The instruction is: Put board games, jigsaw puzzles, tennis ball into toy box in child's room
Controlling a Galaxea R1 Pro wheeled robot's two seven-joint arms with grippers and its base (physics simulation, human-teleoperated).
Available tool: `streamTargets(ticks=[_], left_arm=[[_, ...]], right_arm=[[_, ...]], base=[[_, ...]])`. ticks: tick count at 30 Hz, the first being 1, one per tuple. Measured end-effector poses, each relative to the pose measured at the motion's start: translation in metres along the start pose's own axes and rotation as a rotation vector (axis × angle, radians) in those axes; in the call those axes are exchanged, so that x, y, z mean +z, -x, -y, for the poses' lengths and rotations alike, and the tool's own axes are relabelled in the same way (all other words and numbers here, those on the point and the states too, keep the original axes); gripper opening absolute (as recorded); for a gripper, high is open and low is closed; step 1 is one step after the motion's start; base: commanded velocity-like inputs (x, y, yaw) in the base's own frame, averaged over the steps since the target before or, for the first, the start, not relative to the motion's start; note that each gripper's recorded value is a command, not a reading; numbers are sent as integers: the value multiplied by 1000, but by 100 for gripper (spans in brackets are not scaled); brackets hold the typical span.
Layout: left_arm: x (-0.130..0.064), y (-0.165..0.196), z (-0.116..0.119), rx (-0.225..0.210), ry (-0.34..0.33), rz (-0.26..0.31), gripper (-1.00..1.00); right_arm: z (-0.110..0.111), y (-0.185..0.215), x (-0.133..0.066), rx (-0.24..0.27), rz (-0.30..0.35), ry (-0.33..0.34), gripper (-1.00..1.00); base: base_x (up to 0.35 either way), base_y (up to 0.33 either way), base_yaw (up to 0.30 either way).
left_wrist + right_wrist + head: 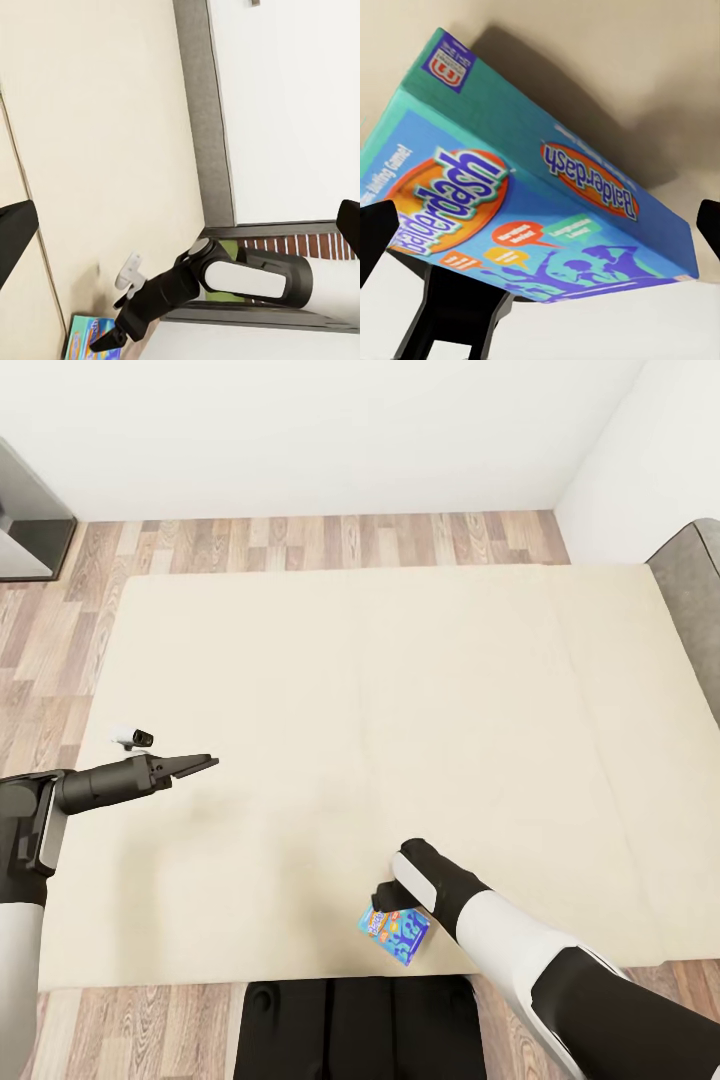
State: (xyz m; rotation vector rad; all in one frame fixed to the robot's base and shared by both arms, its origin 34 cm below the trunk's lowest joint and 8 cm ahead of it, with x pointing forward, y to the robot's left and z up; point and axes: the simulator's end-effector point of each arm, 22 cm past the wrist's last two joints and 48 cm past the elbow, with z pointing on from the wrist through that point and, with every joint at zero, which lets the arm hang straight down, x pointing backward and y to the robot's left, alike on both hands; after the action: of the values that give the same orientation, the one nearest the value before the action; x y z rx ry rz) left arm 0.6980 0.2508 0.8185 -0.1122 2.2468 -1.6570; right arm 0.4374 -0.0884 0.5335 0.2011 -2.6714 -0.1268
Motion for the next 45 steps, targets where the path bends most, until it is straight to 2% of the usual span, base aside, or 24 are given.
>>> streamTargets(ticks=[5, 8, 23, 35, 45], left_arm=[[0, 0, 0, 0, 0, 0, 100], [0, 0, 0, 0, 0, 0, 100], [0, 0, 0, 0, 0, 0, 100], [0, 0, 0, 0, 0, 0, 100], [0, 0, 0, 0, 0, 0, 100]], right_arm=[[-14, 0, 0, -1, 0, 64, 100], [-17, -1, -1, -4, -2, 76, 100], [-19, -14, -1, -23, -58, 84, 100], [-12, -28, 2, -35, -115, 65, 100], [-12, -30, 2, -36, -121, 63, 100]], base=[[0, 0, 0], [0, 0, 0], [0, 0, 0], [0, 0, 0], [0, 0, 0]])
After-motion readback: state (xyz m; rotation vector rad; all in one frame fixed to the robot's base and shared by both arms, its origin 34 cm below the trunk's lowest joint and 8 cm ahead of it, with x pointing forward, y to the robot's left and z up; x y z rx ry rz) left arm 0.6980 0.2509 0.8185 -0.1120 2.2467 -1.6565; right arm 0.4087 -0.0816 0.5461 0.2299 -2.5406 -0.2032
